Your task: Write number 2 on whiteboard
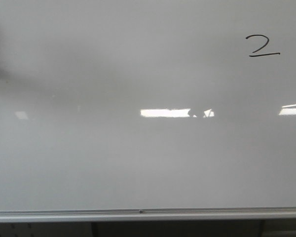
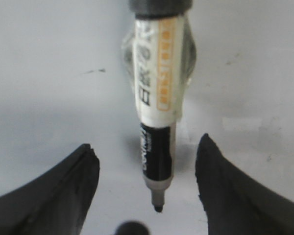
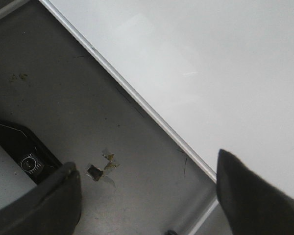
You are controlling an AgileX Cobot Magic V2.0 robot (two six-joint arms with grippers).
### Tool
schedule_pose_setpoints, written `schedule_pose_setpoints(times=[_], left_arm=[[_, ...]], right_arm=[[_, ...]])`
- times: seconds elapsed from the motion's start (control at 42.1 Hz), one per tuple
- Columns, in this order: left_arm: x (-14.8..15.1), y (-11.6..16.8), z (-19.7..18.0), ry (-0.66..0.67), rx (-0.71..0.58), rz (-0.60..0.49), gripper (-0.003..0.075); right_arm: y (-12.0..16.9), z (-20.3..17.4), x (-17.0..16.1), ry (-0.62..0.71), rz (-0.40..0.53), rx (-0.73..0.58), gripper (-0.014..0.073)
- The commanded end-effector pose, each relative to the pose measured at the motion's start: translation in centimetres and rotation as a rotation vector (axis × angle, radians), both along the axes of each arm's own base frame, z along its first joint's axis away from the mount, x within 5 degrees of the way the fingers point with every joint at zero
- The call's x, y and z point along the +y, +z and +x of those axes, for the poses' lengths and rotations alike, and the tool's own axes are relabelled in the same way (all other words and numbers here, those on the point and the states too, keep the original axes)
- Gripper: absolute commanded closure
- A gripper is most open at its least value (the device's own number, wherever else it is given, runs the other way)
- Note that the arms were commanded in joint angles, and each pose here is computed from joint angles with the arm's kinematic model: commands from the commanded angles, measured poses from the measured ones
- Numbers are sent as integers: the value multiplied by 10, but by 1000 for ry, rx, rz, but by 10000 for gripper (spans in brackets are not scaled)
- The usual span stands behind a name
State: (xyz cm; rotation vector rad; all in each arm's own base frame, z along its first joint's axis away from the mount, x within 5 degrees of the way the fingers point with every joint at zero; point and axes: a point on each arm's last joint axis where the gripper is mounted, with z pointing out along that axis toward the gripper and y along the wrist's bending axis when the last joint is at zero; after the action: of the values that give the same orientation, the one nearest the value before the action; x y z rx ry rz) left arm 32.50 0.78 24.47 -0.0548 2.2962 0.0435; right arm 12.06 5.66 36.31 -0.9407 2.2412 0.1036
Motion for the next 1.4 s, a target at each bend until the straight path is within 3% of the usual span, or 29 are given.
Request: schedule_pose_setpoints(times=[0.0,0.285,0.38,0.665,0.927,1.212,1.379], left_arm=[[1,49,-7,11,-86,13,279],[-26,113,-67,-116,-17,107,279],[-39,130,-98,-169,-24,83,279],[-67,176,-194,-459,-212,-73,279],[-62,166,-237,-574,-239,-124,279],[-64,147,-235,-577,-194,-123,281],[-64,147,-235,-595,-198,-99,312]], right_arm=[[15,1,-2,-56,68,-81,6],[19,-11,-19,-344,163,-51,6],[21,-20,-23,-354,172,-52,6],[26,-56,-37,-391,234,-77,6],[31,-84,-48,-390,305,-167,6],[33,-88,-49,-387,318,-190,6],[33,-88,-49,-384,315,-192,113]])
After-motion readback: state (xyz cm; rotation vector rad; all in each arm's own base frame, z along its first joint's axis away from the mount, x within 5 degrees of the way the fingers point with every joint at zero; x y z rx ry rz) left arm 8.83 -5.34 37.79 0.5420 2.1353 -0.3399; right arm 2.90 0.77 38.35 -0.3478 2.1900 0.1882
